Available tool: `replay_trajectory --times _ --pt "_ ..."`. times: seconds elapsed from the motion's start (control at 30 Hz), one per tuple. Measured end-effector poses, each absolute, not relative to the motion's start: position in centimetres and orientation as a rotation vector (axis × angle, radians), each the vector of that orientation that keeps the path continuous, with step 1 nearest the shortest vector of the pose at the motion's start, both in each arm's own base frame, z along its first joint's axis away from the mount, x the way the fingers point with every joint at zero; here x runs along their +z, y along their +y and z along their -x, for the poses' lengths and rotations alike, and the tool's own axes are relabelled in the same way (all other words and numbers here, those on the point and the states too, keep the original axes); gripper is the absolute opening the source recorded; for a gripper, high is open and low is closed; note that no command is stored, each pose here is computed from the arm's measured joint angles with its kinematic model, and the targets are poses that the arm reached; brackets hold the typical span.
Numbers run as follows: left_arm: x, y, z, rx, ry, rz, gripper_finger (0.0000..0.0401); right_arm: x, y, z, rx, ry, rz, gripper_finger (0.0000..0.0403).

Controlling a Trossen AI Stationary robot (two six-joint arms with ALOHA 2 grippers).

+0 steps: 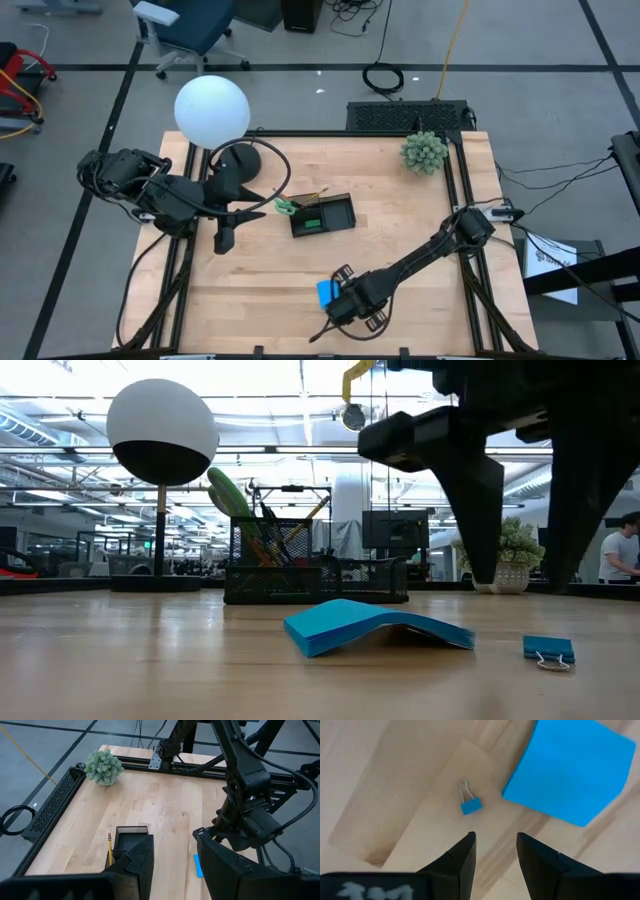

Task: Pick and place office supplies into organizer
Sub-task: Put the blue binder clip into the black desk organizer

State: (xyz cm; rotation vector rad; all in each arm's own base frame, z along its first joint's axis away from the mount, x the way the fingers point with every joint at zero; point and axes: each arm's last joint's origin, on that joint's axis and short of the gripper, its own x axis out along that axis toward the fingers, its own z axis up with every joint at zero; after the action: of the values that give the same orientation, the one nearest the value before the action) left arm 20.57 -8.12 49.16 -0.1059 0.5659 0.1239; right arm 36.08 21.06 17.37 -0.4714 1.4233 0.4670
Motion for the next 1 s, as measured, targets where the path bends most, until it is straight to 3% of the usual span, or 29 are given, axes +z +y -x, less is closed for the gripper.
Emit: replay_trajectory --times 0.3,1.0 --pt "49.2 -8.1 -20.6 0.124 0.566 0.106 0.0145 17.3 21.6 -36.7 0.560 1.322 0.553 0.0134" --pt "49.2 -8.1 -20.6 0.124 0.566 0.106 0.0145 16.1 21.6 -36.1 0.699 1.309 0.669 0.0134"
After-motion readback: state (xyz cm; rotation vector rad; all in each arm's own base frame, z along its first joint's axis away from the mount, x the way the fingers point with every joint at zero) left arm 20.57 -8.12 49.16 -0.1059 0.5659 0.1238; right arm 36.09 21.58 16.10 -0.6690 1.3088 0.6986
